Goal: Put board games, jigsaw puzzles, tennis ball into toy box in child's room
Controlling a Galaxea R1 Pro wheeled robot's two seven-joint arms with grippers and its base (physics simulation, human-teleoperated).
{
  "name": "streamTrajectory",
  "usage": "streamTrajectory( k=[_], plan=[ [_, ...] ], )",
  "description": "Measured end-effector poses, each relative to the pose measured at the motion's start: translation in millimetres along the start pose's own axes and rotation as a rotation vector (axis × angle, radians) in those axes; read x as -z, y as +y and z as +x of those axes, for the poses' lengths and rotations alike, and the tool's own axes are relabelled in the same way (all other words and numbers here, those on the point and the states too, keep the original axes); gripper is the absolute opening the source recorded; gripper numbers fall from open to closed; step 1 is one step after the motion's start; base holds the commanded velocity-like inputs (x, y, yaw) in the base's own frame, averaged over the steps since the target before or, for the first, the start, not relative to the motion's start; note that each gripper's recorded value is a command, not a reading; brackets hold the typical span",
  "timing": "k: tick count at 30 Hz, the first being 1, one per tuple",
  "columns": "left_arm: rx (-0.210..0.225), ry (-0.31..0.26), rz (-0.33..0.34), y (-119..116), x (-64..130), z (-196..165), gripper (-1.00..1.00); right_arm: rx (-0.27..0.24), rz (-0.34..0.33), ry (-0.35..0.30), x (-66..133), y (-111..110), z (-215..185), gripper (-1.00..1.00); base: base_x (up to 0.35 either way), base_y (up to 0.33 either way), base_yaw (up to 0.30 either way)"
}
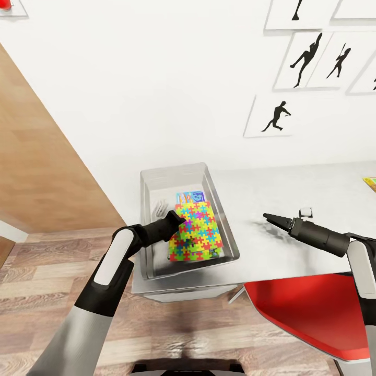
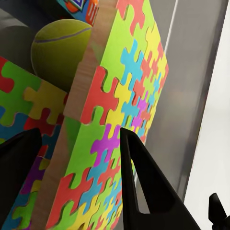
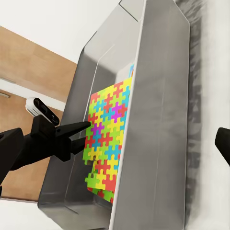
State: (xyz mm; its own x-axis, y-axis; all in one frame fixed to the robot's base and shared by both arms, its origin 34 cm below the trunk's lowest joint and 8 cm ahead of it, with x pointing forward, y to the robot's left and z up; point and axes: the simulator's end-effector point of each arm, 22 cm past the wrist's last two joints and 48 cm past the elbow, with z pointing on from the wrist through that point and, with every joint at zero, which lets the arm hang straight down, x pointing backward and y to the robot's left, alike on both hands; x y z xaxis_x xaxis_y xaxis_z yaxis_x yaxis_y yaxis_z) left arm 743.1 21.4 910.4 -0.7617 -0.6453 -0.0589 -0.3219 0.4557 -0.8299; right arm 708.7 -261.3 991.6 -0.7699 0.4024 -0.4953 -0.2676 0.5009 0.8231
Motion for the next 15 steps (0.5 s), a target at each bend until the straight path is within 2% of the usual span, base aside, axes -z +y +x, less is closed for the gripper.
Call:
streamTrajectory(
  k=[7,15],
  plan=[
    [0.001,0.000,-0.002,0.2,0.1,-0.1,-1.00,0.000,0.000,0.000,0.0,0.0,0.0,1.00,0.000,0.000,0.000],
    [-0.040,-0.011,0.011,-10.0,5.9,-3.3,-1.00,0.000,0.000,0.000,-0.3,-0.3,0.1,1.00,0.000,0.000,0.000]
  ],
)
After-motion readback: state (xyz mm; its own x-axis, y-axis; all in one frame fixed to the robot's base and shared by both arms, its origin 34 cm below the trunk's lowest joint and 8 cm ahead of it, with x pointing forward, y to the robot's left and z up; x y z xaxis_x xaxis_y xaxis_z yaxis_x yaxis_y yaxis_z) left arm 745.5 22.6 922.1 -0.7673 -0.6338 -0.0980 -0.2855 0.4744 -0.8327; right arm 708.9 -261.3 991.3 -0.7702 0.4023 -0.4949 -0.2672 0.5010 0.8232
